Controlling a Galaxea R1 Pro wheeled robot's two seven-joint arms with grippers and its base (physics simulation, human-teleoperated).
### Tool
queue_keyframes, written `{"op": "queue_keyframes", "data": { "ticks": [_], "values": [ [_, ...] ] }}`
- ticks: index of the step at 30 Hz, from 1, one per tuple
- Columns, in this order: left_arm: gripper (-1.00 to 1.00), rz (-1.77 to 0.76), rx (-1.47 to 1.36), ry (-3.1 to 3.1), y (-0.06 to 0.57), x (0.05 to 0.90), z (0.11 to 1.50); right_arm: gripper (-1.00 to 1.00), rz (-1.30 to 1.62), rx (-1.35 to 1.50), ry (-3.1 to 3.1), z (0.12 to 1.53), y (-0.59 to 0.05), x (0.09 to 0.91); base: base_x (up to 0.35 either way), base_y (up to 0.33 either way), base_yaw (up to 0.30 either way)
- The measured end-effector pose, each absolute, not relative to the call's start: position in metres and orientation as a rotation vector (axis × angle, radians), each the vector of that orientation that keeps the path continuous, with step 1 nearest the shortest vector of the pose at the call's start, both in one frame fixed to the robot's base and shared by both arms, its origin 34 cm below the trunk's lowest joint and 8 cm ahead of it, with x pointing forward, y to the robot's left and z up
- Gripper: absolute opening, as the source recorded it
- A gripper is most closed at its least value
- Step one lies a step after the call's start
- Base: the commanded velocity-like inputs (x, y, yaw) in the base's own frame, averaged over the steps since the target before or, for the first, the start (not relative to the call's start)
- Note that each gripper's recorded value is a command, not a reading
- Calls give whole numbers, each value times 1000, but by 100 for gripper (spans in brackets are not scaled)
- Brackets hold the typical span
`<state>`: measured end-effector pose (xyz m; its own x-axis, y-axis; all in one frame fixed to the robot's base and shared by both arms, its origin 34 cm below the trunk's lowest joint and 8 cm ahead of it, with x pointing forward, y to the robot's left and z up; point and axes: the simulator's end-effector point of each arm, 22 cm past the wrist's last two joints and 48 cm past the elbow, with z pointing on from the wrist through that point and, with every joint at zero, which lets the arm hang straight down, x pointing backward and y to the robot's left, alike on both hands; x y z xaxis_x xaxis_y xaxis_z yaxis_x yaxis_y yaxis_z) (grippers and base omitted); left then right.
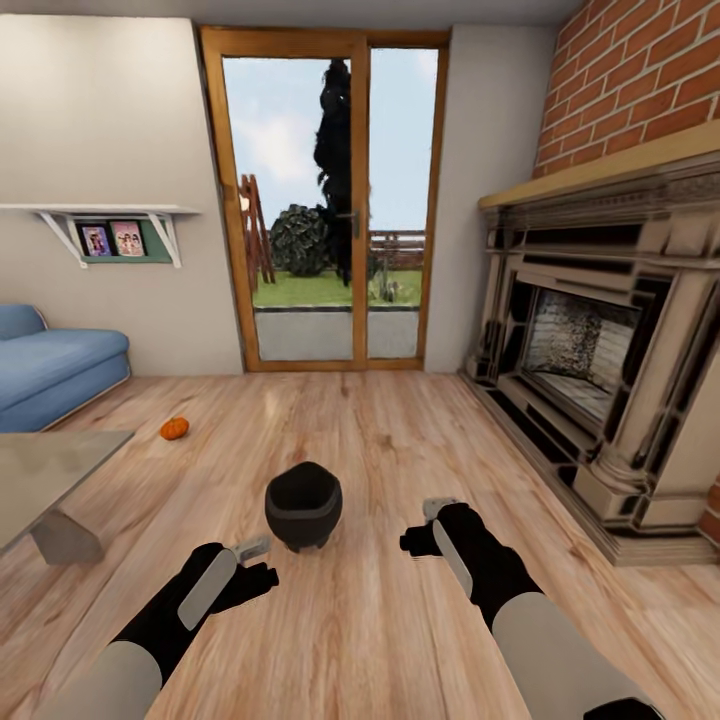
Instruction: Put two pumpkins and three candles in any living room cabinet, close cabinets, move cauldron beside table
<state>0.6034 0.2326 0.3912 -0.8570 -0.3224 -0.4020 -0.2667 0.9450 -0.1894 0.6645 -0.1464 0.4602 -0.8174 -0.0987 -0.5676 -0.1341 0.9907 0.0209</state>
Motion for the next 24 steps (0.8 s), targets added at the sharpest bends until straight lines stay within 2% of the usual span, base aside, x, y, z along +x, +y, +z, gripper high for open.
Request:
{"op": "queue_keyframes", "data": {
  "ticks": [16, 24],
  "values": [
    [100, -154, -425, 2656, 239, 604, 391, 100, 89, -164, 2533, 461, -145, 664, 313, -48, 4],
    [100, -15, -474, 2650, 285, 601, 391, 100, 312, -239, 2584, 463, -108, 647, 297, -38, 0]
  ]
}}
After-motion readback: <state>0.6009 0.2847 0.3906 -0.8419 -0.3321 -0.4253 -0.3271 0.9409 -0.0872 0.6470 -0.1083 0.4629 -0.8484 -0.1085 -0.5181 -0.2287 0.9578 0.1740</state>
